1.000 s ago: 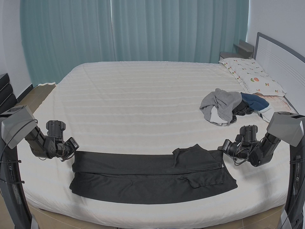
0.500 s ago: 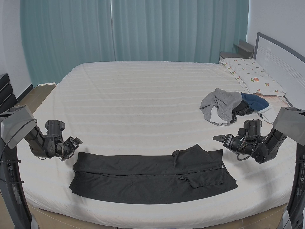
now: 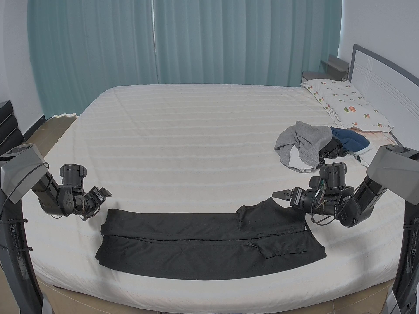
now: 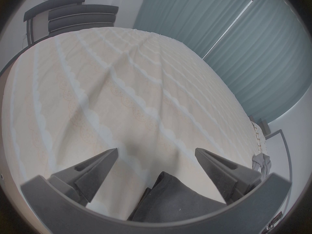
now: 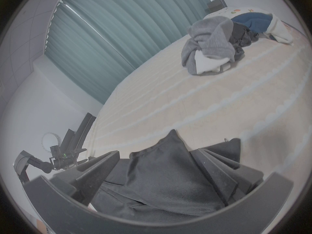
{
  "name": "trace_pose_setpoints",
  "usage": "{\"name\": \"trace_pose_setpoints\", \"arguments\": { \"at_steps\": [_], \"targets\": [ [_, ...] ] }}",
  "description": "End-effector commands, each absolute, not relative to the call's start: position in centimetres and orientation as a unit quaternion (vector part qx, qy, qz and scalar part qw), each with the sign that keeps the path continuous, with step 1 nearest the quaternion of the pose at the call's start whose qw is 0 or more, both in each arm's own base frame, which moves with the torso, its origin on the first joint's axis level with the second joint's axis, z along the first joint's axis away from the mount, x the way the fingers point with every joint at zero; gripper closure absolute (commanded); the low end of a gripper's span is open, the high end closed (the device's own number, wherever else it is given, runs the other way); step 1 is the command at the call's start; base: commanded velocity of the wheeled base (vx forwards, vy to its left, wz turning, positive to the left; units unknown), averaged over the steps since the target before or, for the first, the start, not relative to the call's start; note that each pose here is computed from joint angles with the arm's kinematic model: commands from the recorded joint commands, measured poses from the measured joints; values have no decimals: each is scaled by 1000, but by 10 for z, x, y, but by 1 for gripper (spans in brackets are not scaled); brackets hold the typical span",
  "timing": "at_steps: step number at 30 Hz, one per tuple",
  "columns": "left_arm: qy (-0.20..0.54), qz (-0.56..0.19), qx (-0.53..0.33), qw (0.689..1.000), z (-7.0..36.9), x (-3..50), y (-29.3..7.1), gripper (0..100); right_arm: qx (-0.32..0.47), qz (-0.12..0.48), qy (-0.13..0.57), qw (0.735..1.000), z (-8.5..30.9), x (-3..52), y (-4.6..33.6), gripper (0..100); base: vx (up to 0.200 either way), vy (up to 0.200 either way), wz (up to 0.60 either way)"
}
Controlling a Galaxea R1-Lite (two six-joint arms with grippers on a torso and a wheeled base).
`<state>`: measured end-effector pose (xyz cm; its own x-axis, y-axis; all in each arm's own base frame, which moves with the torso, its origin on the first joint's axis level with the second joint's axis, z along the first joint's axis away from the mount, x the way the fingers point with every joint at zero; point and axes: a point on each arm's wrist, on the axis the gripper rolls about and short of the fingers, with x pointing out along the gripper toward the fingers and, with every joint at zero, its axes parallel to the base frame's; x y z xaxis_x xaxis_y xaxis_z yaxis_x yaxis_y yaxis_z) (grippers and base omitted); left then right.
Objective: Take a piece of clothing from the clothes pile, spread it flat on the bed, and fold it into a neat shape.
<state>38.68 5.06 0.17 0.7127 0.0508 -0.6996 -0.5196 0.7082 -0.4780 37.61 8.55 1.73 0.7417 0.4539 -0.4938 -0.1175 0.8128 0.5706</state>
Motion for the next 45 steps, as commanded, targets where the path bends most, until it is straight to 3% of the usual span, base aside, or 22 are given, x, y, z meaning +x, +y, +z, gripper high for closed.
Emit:
{"name": "trace_pose_setpoints", "arguments": {
  "at_steps": [1,15,16,34,45],
  "targets": [
    [343,166,-344,858,0,388,50,0,249,153,360,886,-15,380,90,0,0,0,0],
    [348,168,-344,856,-5,388,50,0,238,158,369,885,-24,379,94,0,0,0,0],
    [347,169,-344,856,-5,388,51,0,236,158,369,885,-24,378,94,100,0,0,0],
    [341,171,-345,858,-3,391,55,0,215,165,368,889,10,338,71,100,0,0,0],
    [341,171,-345,858,-3,391,55,0,196,172,394,881,-10,309,61,100,0,0,0]
  ]
}}
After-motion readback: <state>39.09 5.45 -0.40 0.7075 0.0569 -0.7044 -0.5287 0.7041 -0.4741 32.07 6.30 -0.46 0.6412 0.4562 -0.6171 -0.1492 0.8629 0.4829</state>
